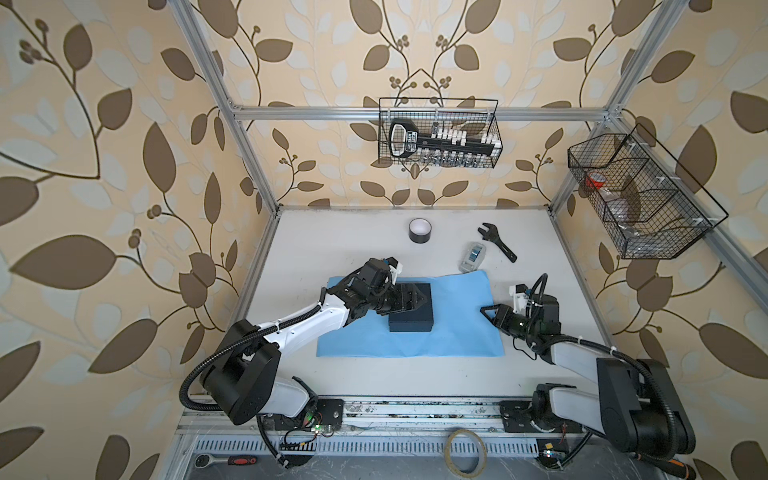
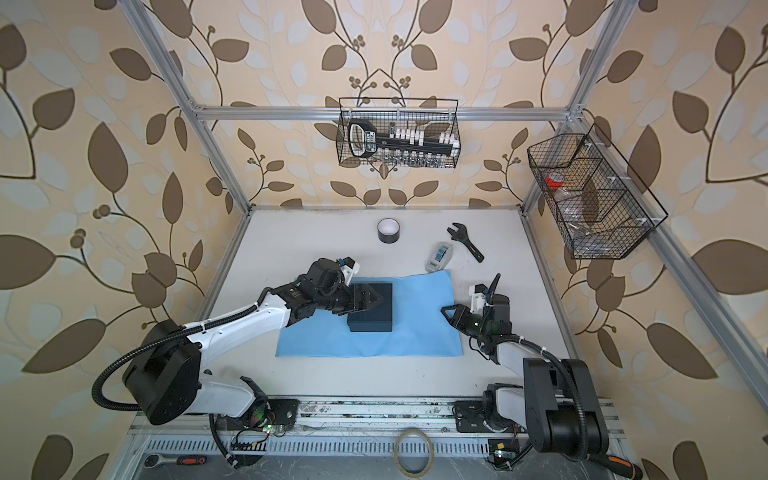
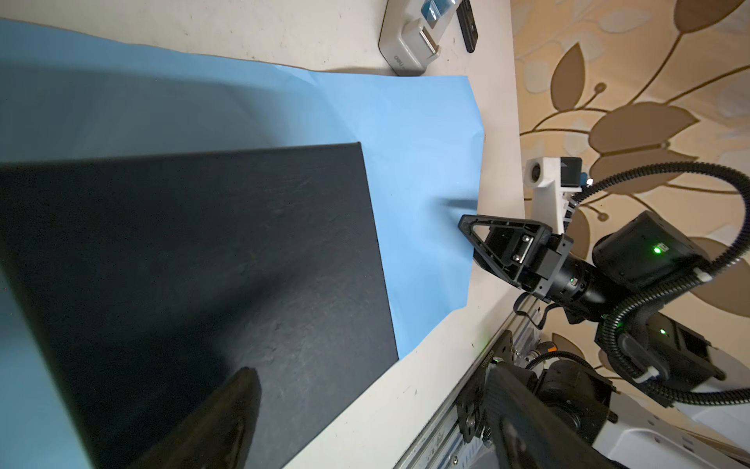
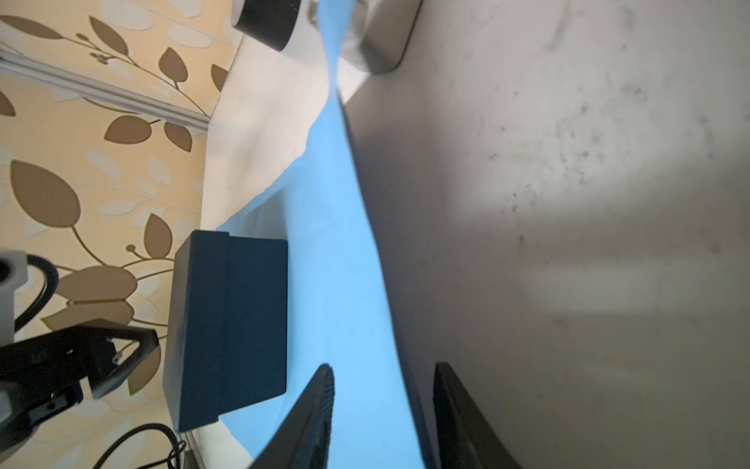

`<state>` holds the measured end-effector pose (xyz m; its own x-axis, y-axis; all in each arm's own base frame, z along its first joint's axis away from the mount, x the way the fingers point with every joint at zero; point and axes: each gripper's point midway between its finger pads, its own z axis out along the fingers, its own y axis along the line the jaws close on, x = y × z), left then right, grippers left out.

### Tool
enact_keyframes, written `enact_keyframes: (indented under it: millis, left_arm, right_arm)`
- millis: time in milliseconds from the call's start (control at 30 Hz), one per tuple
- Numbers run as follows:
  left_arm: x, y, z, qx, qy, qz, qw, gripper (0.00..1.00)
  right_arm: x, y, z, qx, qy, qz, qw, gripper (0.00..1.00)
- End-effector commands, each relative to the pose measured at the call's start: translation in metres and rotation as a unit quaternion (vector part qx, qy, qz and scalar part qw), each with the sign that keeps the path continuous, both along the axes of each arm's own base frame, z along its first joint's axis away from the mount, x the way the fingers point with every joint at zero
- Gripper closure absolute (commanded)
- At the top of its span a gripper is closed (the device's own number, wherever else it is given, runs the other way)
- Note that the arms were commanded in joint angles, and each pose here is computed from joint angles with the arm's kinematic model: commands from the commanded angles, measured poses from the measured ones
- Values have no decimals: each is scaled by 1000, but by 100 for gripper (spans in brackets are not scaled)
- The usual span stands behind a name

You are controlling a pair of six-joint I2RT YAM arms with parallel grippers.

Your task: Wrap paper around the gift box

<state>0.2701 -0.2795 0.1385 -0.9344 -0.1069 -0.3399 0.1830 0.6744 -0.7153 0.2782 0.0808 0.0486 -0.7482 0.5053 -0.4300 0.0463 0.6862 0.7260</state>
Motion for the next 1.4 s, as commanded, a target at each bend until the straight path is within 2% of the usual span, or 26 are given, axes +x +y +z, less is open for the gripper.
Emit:
enact_keyframes:
  millis: [0,267,500,700,867,900,1133,1367]
  left_arm:
    - [4,1,28,-9,-41,0,999,12]
    - [5,-1,34,-13,-44,-1,999,12]
    - [7,-6,42,-27,-41,-2,999,12]
    - [7,-23,50,-27,-41,-2,999,13]
    - [6,-48,58,-29,-40,-12,999,18]
    - [8,-54,48,-20,-30,-15,999,19]
    - [17,-88,43,-16,-13,-32,999,29]
    - [31,-102,31,-5,0,-30,1000,30]
  right_arm:
    - [-10,4,6,8,-8,11,1000,67]
    - [-15,16,26,-17,-45,41,998,79]
    - [-11,42,40,-27,-61,75,995,91]
    - [-8,67,55,-29,-75,86,993,94]
    - [-7,86,64,-31,-78,94,992,94]
    - [-7,88,65,-32,-79,95,992,94]
    - [-6,106,73,-29,-84,103,991,94]
    - [-7,119,73,-23,-83,109,990,94]
